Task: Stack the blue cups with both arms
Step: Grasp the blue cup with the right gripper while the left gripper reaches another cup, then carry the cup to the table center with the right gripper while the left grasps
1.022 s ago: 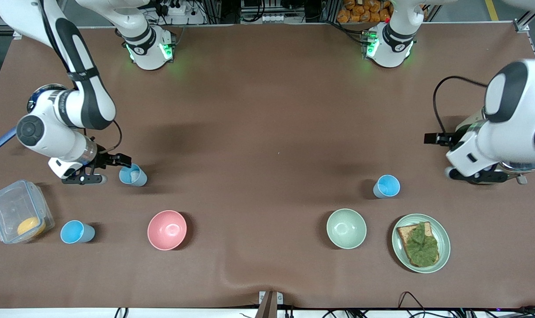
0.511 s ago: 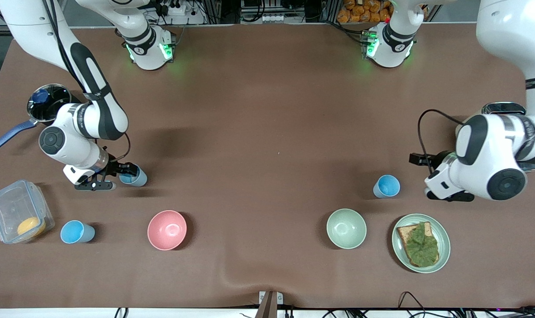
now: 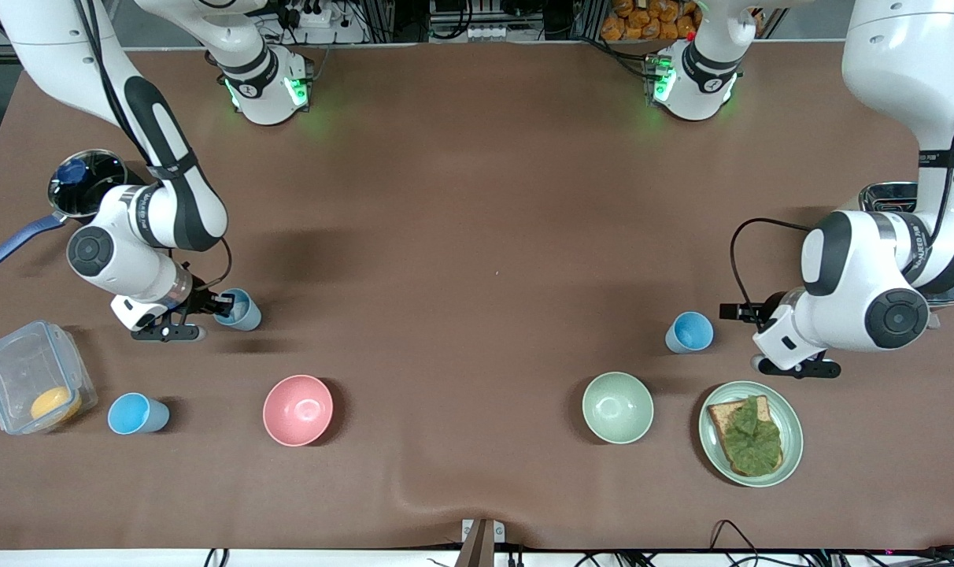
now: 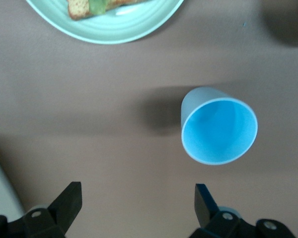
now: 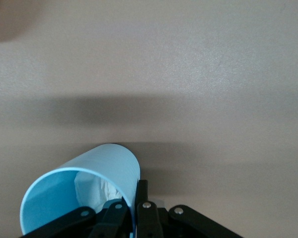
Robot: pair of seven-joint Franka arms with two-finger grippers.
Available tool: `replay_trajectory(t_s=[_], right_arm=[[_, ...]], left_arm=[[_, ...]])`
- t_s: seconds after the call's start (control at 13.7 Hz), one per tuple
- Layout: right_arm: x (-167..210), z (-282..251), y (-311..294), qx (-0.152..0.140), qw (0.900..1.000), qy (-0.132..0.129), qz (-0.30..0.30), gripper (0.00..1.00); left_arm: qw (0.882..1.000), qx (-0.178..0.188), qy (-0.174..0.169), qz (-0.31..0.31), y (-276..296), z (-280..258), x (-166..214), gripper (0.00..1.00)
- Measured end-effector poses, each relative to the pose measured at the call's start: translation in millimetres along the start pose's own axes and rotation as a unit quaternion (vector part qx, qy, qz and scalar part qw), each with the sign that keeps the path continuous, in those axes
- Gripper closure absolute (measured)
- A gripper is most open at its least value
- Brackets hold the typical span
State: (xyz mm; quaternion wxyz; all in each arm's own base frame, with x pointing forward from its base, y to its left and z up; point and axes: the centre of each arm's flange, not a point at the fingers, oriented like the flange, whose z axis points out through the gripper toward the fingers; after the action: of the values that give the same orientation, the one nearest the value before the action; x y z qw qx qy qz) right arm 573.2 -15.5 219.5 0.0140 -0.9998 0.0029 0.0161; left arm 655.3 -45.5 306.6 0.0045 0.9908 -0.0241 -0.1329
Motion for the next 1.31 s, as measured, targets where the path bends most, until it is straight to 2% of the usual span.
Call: replay_trajectory(t_s=[0.07,0.22,0.37,0.58,0.8,0.95,1.31], right_arm=[[1.4,-1.9,-0.5,0.001,1.000,-0.006,0.000,0.96],[8.7,-17.2,-5.0,0.006,0.999,-0.040,-0.004,0.96],[20.9,-56.7,-21.8,0.013,0.997,-0.073,-0.013,0.96],[17.5,-122.5,-73.0,0.015,0.995,-0.096,-0.009,0.96],[-3.7,-150.3,-157.2,0.010,0.995,-0.098,-0.016,0.96],[-19.6,-146.8,-216.8,0.025,0.994,-0.102,-0.005,0.96],[-67.7,-116.2,-360.8,0.031,0.997,-0.058,0.030,0.96]], left_arm=[[1.000,-0.015,0.004,-0.006,-0.1,3.7,2.6,0.00],[1.000,-0.028,0.003,-0.011,1.7,12.0,5.8,0.00],[0.999,-0.031,-0.002,-0.010,5.3,20.5,7.7,0.00],[0.999,-0.030,-0.016,-0.010,10.3,37.9,10.5,0.00],[0.999,-0.030,-0.023,-0.011,11.6,51.1,13.3,0.00],[0.999,-0.031,-0.022,-0.012,11.4,54.1,16.4,0.00],[0.999,-0.033,-0.013,-0.018,10.7,66.8,28.2,0.00]])
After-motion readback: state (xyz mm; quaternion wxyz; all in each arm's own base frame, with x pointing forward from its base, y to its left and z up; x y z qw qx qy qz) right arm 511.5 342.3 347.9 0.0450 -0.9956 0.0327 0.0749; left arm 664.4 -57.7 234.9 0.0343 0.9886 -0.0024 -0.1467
